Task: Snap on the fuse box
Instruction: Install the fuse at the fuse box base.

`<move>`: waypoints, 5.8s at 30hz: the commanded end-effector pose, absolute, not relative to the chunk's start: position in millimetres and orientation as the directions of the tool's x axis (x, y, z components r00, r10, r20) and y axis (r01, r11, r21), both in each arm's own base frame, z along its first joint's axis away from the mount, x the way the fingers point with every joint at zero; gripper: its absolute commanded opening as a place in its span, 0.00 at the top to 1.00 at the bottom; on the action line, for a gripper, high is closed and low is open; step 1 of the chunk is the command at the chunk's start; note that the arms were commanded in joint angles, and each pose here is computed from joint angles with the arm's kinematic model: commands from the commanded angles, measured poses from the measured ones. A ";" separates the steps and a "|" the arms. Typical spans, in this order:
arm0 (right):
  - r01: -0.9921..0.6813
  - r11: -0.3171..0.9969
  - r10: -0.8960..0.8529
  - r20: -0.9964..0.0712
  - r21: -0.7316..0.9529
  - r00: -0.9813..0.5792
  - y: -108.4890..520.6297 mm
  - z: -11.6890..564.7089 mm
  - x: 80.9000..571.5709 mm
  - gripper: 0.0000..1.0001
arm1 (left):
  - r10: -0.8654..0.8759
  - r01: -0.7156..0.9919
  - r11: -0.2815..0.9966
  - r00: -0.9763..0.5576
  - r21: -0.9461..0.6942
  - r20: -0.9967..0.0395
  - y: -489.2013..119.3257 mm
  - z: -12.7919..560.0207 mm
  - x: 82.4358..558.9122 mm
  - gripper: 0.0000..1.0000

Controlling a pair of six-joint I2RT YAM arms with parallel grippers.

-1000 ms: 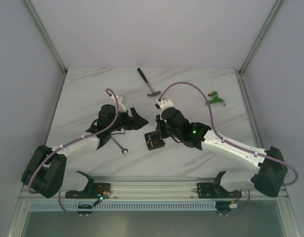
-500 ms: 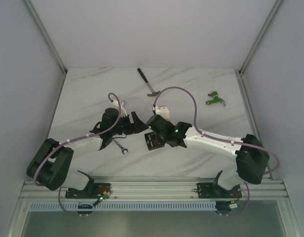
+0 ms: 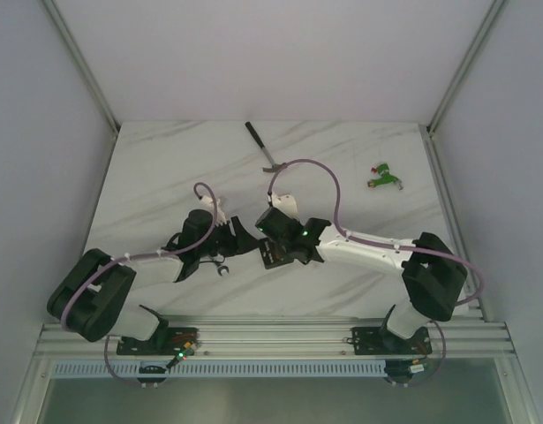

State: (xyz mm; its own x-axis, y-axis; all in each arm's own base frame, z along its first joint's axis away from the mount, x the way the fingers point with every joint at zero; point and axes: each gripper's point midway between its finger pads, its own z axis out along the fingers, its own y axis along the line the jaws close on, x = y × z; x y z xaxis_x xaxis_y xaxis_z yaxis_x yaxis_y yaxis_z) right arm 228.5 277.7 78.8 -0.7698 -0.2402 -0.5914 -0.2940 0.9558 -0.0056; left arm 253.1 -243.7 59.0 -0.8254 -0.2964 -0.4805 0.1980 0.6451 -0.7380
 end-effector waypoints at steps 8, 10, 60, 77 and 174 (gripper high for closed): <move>-0.376 0.924 -0.339 -0.593 -0.065 -0.730 281.4 69.5 233.6 1.00 | -0.290 0.217 0.597 -0.840 -0.772 -0.459 -266.7 55.2 250.6 0.47; -0.391 0.917 -0.358 -0.590 -0.076 -0.724 279.8 68.1 232.9 1.00 | -0.288 0.210 0.603 -0.842 -0.769 -0.456 -266.7 52.6 250.9 0.47; -0.368 0.924 -0.354 -0.590 -0.102 -0.725 266.7 37.8 230.7 1.00 | -0.277 0.190 0.620 -0.855 -0.762 -0.439 -266.7 44.1 250.7 0.53; -0.347 0.934 -0.327 -0.607 -0.089 -0.724 264.3 48.5 230.4 1.00 | -0.279 0.188 0.621 -0.854 -0.761 -0.439 -266.6 44.2 250.8 0.53; -0.339 0.939 -0.249 -0.556 0.064 -0.793 287.3 51.8 232.1 0.88 | -0.273 0.186 0.611 -0.863 -0.769 -0.425 -269.2 43.4 249.1 0.54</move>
State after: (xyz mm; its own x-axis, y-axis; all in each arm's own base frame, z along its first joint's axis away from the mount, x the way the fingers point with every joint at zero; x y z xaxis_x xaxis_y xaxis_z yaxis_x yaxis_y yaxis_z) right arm 233.6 283.4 52.3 -0.7765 -0.2476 -0.5794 -0.3415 0.9382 0.0567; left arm 244.6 -260.9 35.6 -0.8644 -0.2781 -0.4189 0.1624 0.6341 -0.7560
